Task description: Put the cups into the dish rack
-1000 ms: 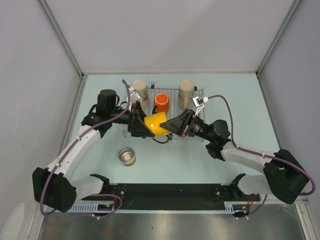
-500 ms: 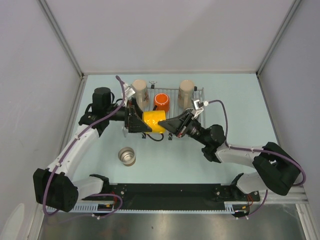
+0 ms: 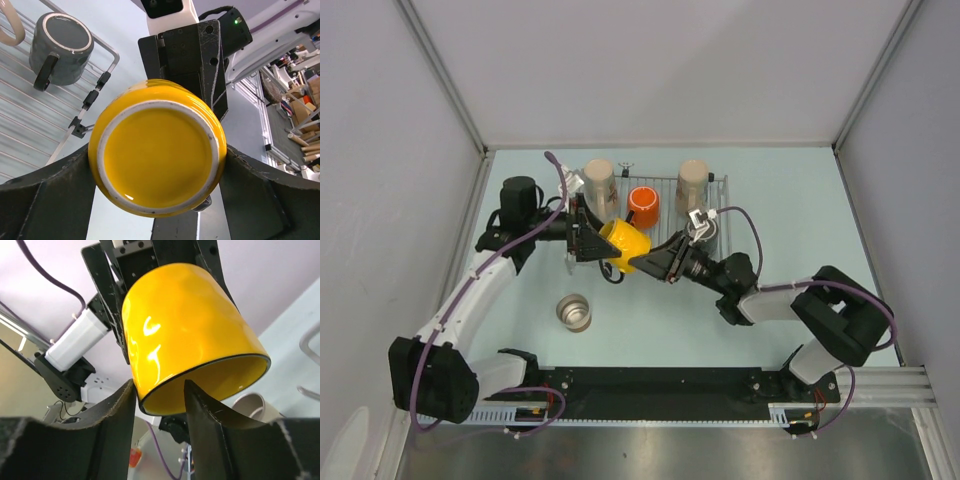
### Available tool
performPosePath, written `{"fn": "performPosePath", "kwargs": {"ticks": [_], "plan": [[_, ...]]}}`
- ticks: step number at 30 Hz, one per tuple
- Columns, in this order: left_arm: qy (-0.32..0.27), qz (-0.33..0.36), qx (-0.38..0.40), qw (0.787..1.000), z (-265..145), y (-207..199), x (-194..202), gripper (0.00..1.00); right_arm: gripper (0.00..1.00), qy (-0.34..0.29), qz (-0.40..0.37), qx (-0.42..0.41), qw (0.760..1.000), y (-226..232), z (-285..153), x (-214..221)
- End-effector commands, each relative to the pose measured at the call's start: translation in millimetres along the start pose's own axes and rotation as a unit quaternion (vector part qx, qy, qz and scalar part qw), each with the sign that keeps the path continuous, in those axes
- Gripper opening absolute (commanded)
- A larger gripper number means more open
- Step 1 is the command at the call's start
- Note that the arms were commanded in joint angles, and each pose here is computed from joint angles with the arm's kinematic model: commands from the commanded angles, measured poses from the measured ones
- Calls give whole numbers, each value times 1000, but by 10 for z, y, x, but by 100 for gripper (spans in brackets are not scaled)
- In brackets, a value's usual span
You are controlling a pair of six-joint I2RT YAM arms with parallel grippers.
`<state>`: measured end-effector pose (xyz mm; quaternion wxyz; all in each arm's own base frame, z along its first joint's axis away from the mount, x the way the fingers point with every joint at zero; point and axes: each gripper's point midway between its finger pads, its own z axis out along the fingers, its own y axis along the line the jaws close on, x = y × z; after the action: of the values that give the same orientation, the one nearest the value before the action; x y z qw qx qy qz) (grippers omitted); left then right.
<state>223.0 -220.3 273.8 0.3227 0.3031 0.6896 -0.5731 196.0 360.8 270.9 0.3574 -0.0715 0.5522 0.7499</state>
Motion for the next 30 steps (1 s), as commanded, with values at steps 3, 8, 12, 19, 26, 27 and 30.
{"fn": "performPosePath", "kwargs": {"ticks": [3, 8, 12, 19, 26, 27, 30], "plan": [[-10, 75, 37, 996, -56, -174, -104, 1, 50, 39, -19, -9, 999, 63, -166, 58], [-1, 83, -35, 996, -73, 257, -65, 1, 51, 27, -37, 2, 999, 173, -313, -106], [0, 138, -126, 982, -112, 619, -251, 1, 56, 18, -71, 18, 997, 283, -418, -270], [79, 131, -205, 967, 12, 1056, -207, 1, 60, 41, -126, 117, 984, 364, -554, -400], [132, 123, -223, 958, 253, 1291, -158, 0, 59, 40, -144, 172, 974, 383, -757, -453], [141, 121, -222, 957, 305, 1292, -125, 1, 59, 42, -145, 176, 973, 390, -786, -447], [166, 114, -224, 954, 402, 1371, -49, 1, 59, 43, -151, 193, 969, 334, -855, -459]]}}
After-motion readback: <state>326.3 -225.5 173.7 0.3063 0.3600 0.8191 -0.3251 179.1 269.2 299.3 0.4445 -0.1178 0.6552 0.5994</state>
